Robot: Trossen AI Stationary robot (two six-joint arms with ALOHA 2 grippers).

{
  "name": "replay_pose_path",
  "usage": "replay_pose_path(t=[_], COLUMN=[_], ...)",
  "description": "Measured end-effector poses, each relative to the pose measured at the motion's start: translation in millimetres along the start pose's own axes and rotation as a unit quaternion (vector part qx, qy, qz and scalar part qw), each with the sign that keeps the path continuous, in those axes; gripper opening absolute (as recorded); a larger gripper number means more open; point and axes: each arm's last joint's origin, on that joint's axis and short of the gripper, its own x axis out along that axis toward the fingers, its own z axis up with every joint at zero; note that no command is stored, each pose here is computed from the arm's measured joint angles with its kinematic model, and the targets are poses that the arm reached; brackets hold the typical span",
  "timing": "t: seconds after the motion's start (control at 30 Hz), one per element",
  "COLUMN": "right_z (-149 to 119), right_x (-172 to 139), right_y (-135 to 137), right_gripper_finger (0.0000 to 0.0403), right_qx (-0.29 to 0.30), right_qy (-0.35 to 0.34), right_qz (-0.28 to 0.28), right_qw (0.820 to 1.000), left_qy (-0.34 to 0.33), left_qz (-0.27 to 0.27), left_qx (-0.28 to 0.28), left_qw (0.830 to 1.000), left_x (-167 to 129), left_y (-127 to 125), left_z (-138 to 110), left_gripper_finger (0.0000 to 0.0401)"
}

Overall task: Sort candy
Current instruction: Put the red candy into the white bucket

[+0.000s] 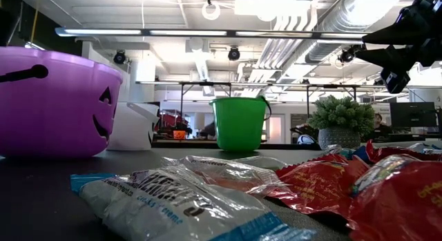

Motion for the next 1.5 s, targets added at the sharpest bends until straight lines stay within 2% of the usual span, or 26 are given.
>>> replay_pose_path(t=[0.33, 0.67, 0.83, 0.97, 1.37, 1.5], right_z=[0, 0, 0, 0, 0, 0], right_x=[0, 0, 0, 0, 0, 0], right_y=[0, 0, 0, 0, 0, 0], right_gripper_finger=[0.0126, 0.0126, 0.0126, 0.0126, 0.0126, 0.0126], right_qx=[0.0, 0.0, 0.0, 0.0, 0.0, 0.0], right_qy=[0.0, 0.0, 0.0, 0.0, 0.0, 0.0], right_qz=[0.0, 0.0, 0.0, 0.0, 0.0, 0.0], right_qw=[1.0, 1.0, 1.0, 1.0, 1.0, 1.0], left_qy=[-0.009, -0.007, -0.006, -0.003, 0.002, 0.004], left_qz=[-0.005, -0.025, -0.028, -0.033, -0.046, -0.051], left_qx=[-0.002, -0.017, -0.06, -0.09, -0.127, -0.131], left_qw=[1.0, 1.0, 0.998, 0.995, 0.991, 0.99], left_x=[26, 33, 33, 33, 33, 27], left_y=[3, 1, 1, -1, -3, -4], left_z=[-1, 0, 0, 0, 0, 0], left_gripper_finger=[0.0162, 0.0161, 0.0157, 0.0133, 0.0012, 0.0007])
